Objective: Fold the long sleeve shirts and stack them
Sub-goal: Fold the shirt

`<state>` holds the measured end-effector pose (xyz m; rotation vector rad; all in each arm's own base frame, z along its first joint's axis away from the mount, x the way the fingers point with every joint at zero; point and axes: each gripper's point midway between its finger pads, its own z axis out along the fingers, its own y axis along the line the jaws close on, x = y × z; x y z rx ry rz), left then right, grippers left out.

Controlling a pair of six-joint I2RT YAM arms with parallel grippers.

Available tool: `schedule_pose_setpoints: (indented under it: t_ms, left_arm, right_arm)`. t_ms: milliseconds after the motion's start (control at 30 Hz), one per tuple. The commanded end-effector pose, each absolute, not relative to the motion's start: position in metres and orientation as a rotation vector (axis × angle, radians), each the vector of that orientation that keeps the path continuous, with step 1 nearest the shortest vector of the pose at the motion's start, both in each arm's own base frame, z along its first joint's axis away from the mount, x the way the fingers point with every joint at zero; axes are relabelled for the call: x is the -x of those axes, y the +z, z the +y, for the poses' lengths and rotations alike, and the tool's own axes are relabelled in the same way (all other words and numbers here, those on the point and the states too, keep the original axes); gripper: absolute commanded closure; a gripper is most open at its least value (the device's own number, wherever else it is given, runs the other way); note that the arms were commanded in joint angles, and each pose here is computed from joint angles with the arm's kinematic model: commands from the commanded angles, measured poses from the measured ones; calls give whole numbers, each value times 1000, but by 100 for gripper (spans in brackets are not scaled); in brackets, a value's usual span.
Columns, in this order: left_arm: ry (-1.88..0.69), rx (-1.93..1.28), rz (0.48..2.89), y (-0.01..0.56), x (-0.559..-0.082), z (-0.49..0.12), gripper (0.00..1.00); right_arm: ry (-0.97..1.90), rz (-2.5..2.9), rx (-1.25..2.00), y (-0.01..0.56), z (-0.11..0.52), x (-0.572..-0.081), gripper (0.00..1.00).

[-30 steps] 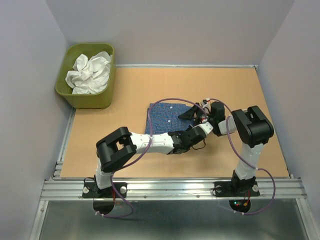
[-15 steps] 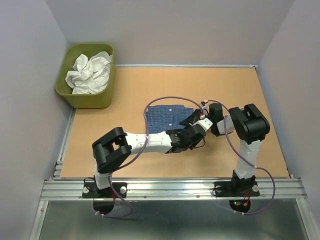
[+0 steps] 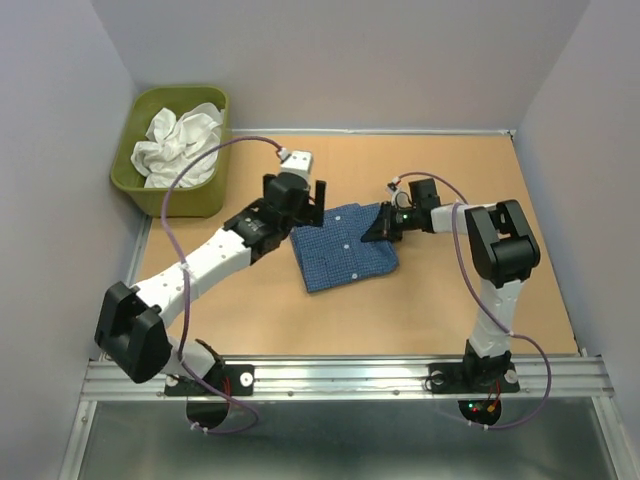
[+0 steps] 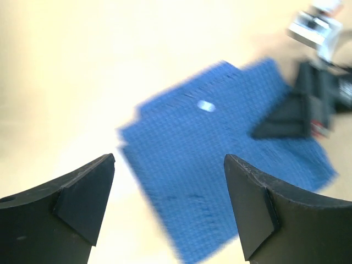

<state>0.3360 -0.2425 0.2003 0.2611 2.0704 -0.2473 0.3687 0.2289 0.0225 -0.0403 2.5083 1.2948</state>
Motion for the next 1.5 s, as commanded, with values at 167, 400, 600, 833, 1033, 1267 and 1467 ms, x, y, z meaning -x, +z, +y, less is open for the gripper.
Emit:
schedule_pose_setpoints:
  t_ms: [167,400,600,833,1033,1267,1467]
  left_arm:
    - [-88,111,1882,260,-346,-108,7]
    - [21,252,1822,255,-344,-67,5]
    - [60,299,1804,258,-341,-57,5]
    - [67,320,1797,259,-341,-54,5]
    - [72,341,1781,263,-339,-48,5]
    - [73,359,1771,264,-338,-44,5]
    - [53,366,1771,265,-340,-42,5]
  right_arm:
    - [723,2747,512,30,153,-400,99]
    - [-139,2760,572,86,55,-452,99]
    - [-890,2480,326,197,-31,-483,100]
    - [-1574,2104,74,309,-76,-465,99]
    - [-1623,2057,247,273,-22,-487,99]
    - [-1722,2113,572,130,33,-479,100]
    - [-1605,2083,763,80,97,-460,100]
